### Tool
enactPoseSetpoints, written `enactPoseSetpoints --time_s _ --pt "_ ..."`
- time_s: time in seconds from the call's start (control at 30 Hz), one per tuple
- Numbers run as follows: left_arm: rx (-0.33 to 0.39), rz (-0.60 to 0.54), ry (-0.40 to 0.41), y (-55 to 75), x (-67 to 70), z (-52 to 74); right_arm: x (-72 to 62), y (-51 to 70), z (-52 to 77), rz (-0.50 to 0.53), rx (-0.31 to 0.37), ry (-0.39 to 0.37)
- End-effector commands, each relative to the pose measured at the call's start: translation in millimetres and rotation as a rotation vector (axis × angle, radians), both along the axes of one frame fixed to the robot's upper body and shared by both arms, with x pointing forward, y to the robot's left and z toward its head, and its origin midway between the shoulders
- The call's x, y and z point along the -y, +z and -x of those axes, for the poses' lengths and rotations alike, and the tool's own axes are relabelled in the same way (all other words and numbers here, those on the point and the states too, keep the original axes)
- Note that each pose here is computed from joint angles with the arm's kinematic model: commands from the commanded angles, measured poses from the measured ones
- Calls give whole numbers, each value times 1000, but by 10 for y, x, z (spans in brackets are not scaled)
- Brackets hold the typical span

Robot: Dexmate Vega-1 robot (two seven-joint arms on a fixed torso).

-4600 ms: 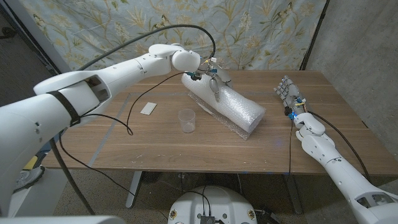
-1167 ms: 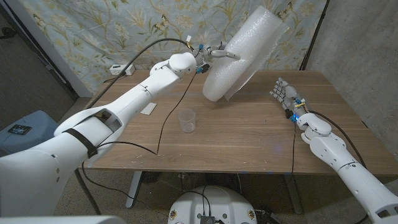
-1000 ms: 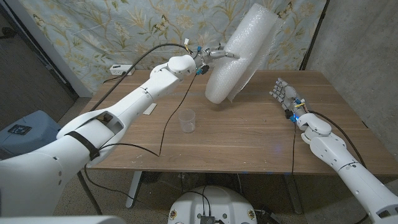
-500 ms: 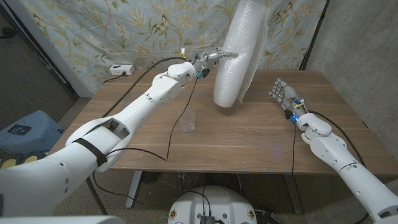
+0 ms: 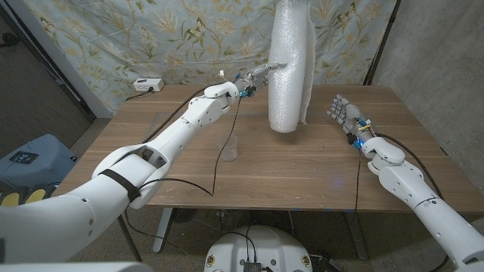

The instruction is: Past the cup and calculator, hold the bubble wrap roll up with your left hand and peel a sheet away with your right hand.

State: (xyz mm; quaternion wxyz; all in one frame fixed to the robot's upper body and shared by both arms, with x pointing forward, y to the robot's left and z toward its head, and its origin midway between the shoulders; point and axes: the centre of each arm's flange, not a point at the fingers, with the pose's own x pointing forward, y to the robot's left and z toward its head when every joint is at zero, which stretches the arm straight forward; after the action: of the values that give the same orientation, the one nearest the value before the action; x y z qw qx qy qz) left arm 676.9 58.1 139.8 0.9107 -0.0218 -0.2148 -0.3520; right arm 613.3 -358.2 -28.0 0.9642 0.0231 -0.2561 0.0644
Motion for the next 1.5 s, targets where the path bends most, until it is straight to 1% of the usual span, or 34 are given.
enactPoseSetpoints --time_s 0.03,0.1,0.3,0.4,0.5,0.57,0.6,0.63,0.67,0.7,0.73,0.77,0.83,0.87,0.9,1.0,1.13,1.37,1.5 --pt "-156 108 -114 -221 64 -134 68 46 67 31 4 -15" --pt "-170 126 -137 -260 77 -167 86 67 91 41 7 -18" --pt "-260 178 -197 -412 113 -278 141 95 185 59 24 -36" --pt "-314 192 -226 -489 140 -313 159 101 232 66 24 -41" --pt "-353 192 -238 -559 160 -331 178 132 300 93 25 -56" --pt "-380 198 -247 -602 168 -340 193 170 352 112 26 -63" --pt "-394 190 -248 -631 170 -341 207 224 409 141 30 -77" --pt "-395 190 -247 -631 170 -341 207 225 410 141 29 -78" --pt "-401 190 -250 -645 170 -341 211 255 440 157 30 -88" --pt "-423 190 -257 -668 169 -341 217 316 502 187 35 -106" --pt "-424 190 -257 -669 169 -341 217 317 503 187 33 -107" --pt "-444 187 -262 -691 156 -338 220 372 558 206 36 -115" --pt "-450 169 -255 -697 140 -337 216 426 610 227 34 -128" --pt "-450 168 -254 -697 140 -337 216 426 611 227 33 -128" --pt "-461 167 -252 -703 126 -335 204 468 652 244 36 -139" --pt "-469 152 -244 -710 101 -331 180 520 701 263 29 -152" --pt "-478 139 -245 -712 76 -319 146 562 737 271 38 -155" --pt "-510 124 -241 -736 47 -297 98 611 786 273 48 -135" --pt "-525 116 -238 -747 32 -287 76 668 831 287 46 -131"
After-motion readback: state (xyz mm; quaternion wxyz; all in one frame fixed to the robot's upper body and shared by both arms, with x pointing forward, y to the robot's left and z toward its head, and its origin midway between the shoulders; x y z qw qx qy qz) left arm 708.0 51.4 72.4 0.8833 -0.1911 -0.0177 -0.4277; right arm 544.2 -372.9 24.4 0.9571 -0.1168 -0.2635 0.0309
